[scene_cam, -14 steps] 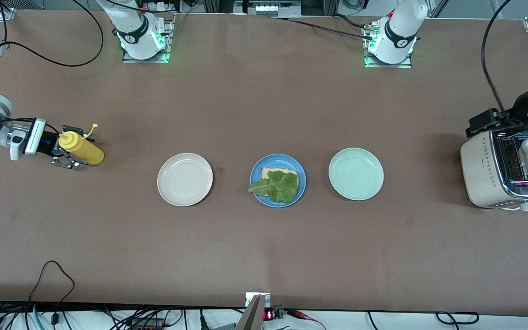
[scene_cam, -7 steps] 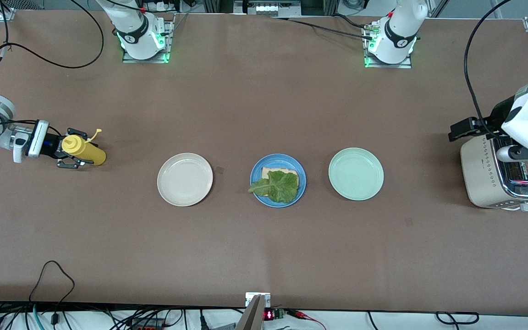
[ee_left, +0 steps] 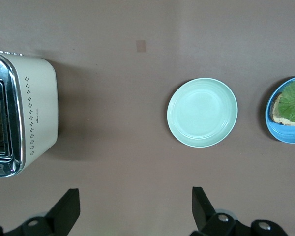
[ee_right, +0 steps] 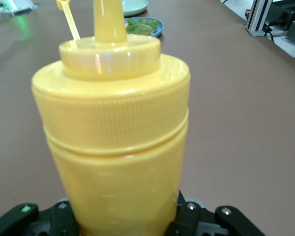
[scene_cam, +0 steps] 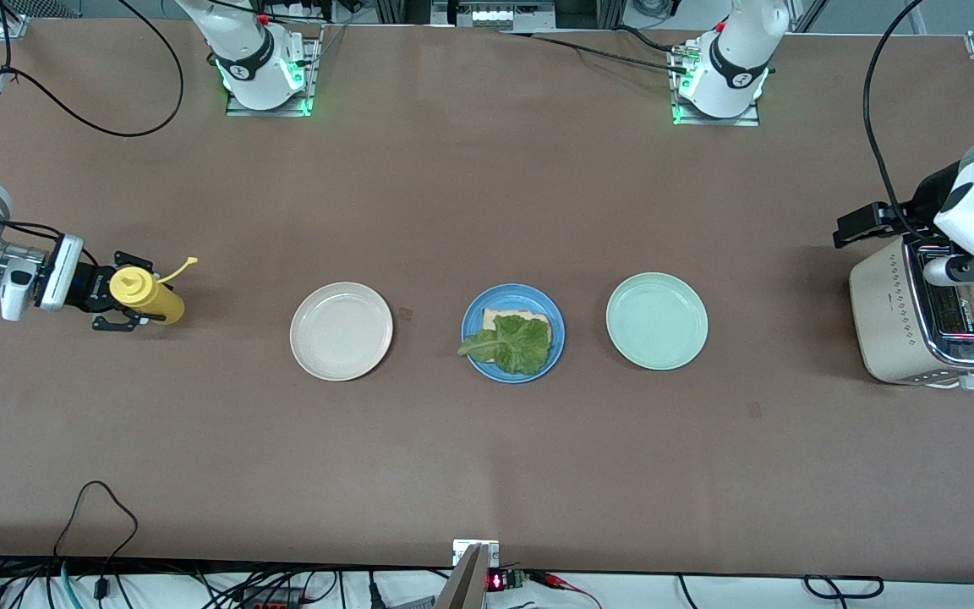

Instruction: Make sandwich in blue plate with both arms

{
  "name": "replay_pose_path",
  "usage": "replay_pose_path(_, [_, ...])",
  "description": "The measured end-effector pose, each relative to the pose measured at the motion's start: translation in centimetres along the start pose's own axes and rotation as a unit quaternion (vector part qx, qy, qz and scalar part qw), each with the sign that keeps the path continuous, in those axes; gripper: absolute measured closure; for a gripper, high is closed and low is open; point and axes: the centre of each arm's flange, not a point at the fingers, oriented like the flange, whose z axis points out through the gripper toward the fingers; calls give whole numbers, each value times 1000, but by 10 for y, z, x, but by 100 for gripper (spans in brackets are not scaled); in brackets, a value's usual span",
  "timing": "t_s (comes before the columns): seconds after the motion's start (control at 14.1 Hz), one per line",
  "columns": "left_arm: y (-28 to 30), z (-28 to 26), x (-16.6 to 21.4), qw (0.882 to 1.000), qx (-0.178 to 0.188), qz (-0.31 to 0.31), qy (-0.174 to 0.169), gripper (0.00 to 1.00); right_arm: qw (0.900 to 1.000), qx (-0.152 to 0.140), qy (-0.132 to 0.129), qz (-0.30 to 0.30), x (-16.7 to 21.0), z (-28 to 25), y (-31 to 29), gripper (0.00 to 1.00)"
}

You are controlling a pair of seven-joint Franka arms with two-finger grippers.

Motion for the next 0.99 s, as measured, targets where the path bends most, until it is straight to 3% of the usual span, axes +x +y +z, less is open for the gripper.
replay_pose_path(0.42, [4, 7, 8, 1000, -2, 4, 7, 0, 991, -3, -131, 16, 136, 35, 25, 42])
replay_pose_path(0.57, [17, 17, 12, 1000, 19, 16, 3, 0, 985, -10, -172, 22, 179, 56, 26, 42])
replay_pose_path(0.99, [-23, 19, 16, 999, 33, -13, -3, 0, 953, -42, -295, 63, 281, 131, 9, 42])
